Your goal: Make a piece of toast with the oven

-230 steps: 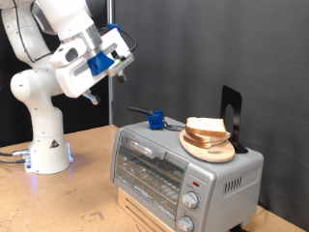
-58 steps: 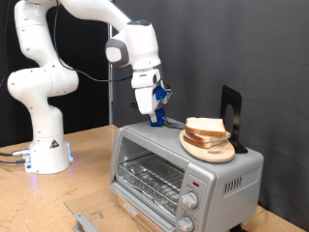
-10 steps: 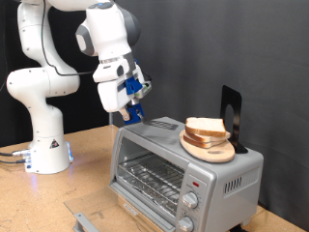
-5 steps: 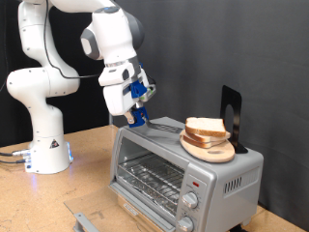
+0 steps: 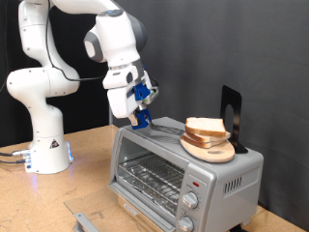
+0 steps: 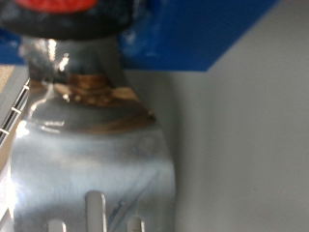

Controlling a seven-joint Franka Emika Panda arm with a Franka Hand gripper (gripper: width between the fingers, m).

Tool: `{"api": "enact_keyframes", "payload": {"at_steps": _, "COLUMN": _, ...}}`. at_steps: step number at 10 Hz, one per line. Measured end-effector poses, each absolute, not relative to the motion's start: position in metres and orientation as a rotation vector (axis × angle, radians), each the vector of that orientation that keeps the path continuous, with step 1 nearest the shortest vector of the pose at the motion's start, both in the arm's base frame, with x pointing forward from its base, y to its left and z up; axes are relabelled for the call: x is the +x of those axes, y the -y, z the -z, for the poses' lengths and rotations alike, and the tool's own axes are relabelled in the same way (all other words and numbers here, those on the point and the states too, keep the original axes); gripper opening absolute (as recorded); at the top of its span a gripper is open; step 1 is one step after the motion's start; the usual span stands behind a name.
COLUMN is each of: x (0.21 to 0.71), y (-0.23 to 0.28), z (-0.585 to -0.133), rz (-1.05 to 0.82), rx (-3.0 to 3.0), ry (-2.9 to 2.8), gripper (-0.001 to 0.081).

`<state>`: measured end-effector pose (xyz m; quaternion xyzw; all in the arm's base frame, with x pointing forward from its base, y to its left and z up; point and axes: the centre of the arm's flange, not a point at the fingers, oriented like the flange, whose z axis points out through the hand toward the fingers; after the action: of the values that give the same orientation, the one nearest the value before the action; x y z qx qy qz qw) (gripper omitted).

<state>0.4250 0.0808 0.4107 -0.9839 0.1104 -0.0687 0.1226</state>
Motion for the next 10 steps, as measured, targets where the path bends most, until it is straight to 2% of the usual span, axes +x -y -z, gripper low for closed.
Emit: {"api": "enact_keyframes", "payload": {"at_steps": 10, "x": 0.419, "y": -0.085, "z": -0.432, "rz": 0.262, "rx": -2.782, "ry": -0.306, "gripper": 0.0365}}
